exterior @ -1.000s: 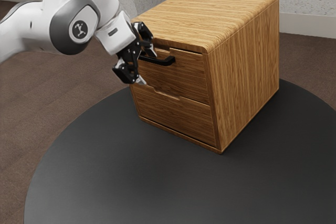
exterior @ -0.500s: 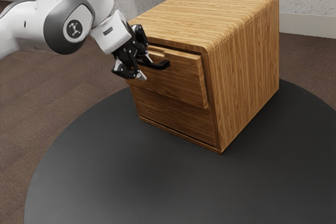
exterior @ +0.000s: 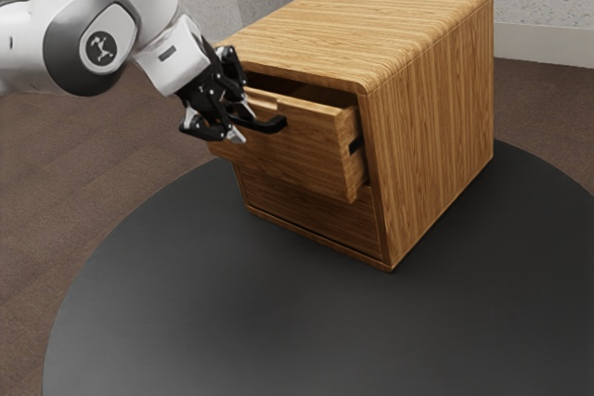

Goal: Pull the drawer handle with one arm to open the drawer

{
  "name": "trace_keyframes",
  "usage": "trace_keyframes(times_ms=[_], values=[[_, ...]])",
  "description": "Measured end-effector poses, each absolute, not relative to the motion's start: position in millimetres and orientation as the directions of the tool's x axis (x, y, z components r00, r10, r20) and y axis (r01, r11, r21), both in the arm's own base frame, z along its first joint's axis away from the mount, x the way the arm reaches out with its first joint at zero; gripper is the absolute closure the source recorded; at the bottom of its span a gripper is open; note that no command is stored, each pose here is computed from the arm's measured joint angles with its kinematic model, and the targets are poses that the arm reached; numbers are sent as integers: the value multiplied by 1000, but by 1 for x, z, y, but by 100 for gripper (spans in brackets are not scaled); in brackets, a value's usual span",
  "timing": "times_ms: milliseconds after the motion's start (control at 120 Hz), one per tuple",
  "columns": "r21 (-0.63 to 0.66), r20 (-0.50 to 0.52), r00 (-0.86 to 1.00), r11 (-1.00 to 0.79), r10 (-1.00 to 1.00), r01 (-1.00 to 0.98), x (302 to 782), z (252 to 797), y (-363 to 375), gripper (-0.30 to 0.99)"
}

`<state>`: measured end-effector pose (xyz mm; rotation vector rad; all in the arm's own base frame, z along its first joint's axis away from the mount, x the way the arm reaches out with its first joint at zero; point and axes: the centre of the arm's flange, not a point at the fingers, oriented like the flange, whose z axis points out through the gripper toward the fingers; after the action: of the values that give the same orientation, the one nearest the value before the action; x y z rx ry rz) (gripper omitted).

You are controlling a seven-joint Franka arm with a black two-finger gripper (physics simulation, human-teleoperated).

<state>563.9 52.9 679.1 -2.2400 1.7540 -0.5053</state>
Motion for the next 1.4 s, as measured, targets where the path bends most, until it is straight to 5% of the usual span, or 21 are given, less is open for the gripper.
trace_keyframes(times_ms=[825, 1142, 1308, 1400], values=[[-316, 210, 219, -278, -953, -907, 496, 673, 44, 48], [-327, 225, 224, -290, -948, -900, 461, 678, 43, 65], [-313, 230, 225, -291, -947, -904, 452, 671, 42, 42], [-311, 234, 226, -293, -946, -904, 443, 673, 40, 51]])
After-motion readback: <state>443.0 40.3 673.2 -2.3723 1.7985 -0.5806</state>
